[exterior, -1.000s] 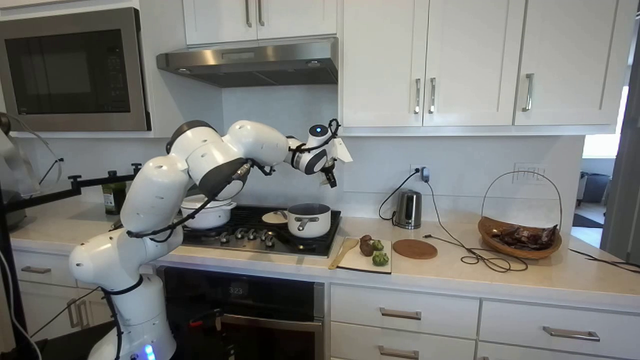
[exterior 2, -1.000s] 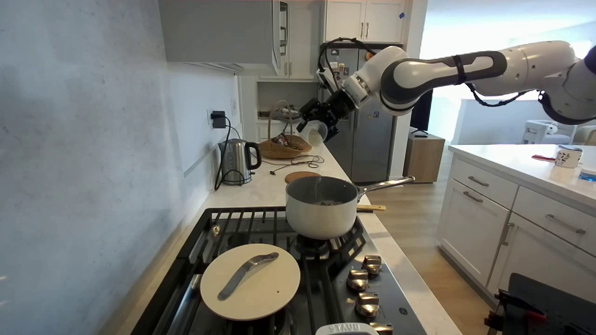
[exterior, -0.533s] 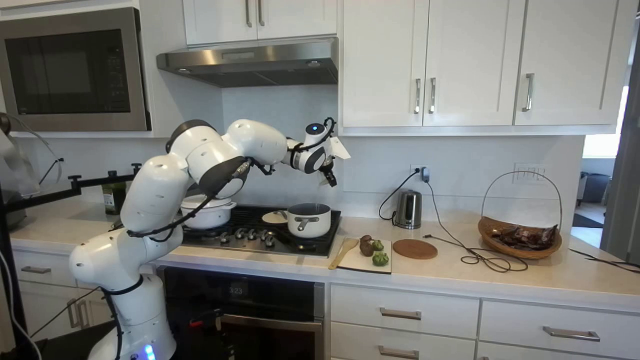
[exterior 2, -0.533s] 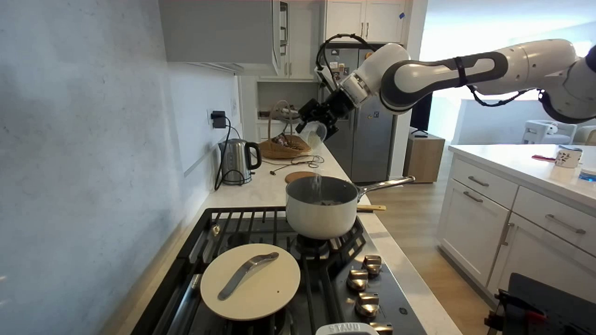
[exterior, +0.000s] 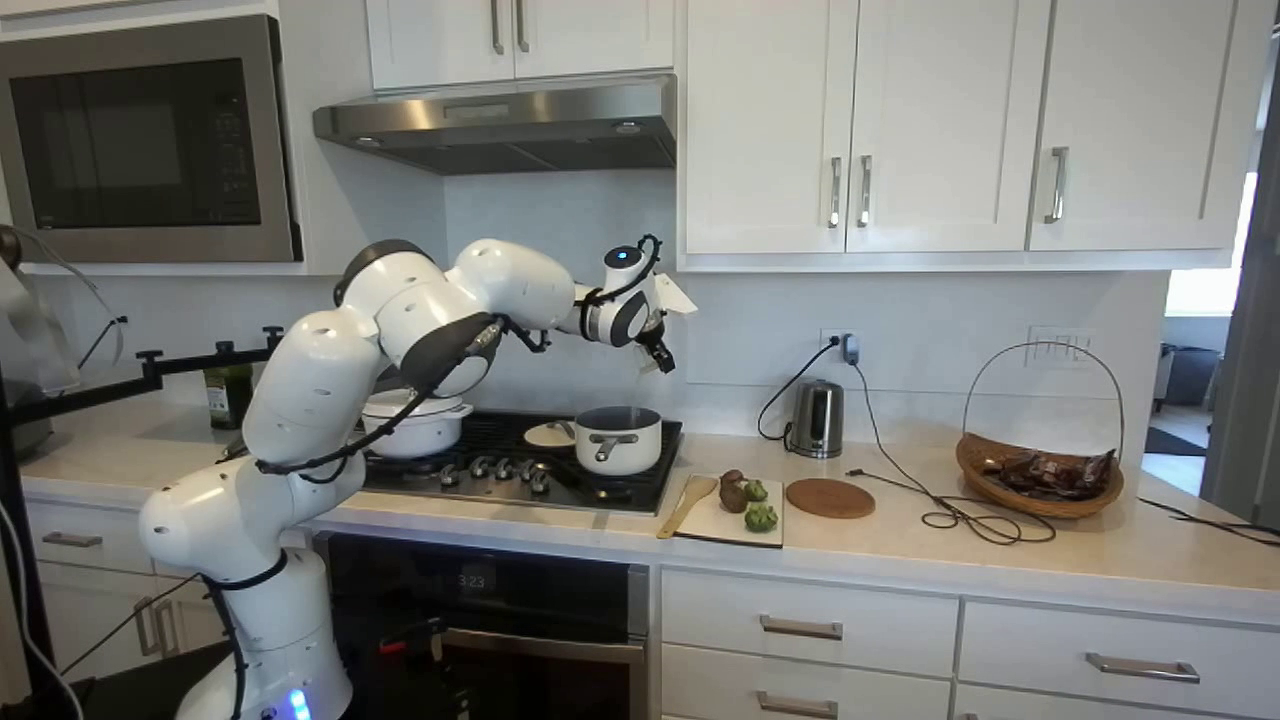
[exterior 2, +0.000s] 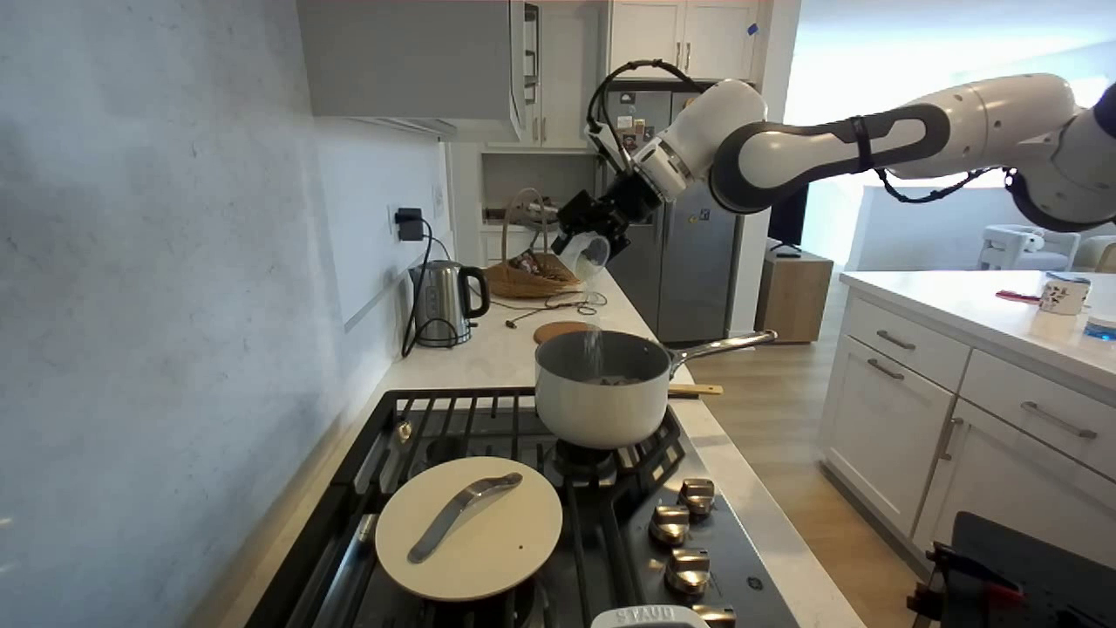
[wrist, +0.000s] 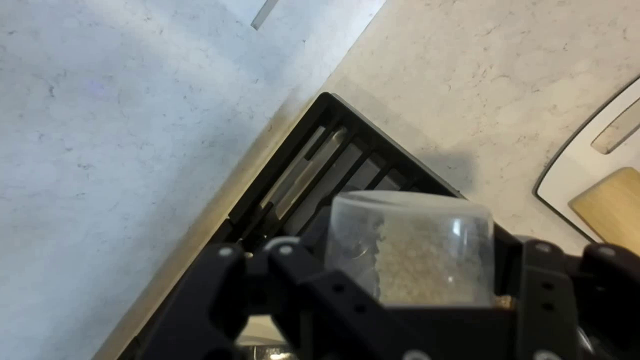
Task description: Pour contents from the clear cup into the white pot
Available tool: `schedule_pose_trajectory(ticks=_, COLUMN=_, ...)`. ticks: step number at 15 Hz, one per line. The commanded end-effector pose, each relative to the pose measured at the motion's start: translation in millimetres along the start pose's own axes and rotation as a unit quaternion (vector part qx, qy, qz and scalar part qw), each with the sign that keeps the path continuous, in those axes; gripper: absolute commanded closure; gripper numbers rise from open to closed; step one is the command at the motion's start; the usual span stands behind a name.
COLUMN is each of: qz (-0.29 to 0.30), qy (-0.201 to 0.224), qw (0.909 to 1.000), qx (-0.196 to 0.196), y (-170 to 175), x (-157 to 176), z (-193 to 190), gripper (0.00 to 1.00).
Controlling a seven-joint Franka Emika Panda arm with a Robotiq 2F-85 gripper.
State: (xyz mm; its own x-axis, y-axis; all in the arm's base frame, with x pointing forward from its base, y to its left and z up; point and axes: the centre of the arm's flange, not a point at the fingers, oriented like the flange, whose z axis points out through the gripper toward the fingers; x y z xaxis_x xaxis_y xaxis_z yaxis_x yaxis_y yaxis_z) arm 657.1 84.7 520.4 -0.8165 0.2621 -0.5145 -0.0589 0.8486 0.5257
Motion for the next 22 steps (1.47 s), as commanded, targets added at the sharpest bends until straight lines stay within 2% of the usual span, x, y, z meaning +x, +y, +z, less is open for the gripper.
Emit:
schedule_pose_trajectory(ticks=1, qz=-0.023, qy=-0.014, qw=0.9995, qx=0.015, y=15, x=-4, z=0, gripper=0.65)
schedule_pose_trajectory(ticks=8, qz=-0.075, qy=-0.03, qw=0.9963, qx=0.032, y=33, x=8, z=0, gripper=0.65)
schedule_pose_trajectory(ticks=19, qz=-0.151, qy=-0.077, qw=0.9841, qx=0.053, y=43, x=12, z=-10, gripper=0.65)
schedule_pose_trajectory(ticks=22, qz=-0.116, qy=-0.054, qw=0.9905, qx=0.049, y=40, x=10, z=-9, gripper=0.65)
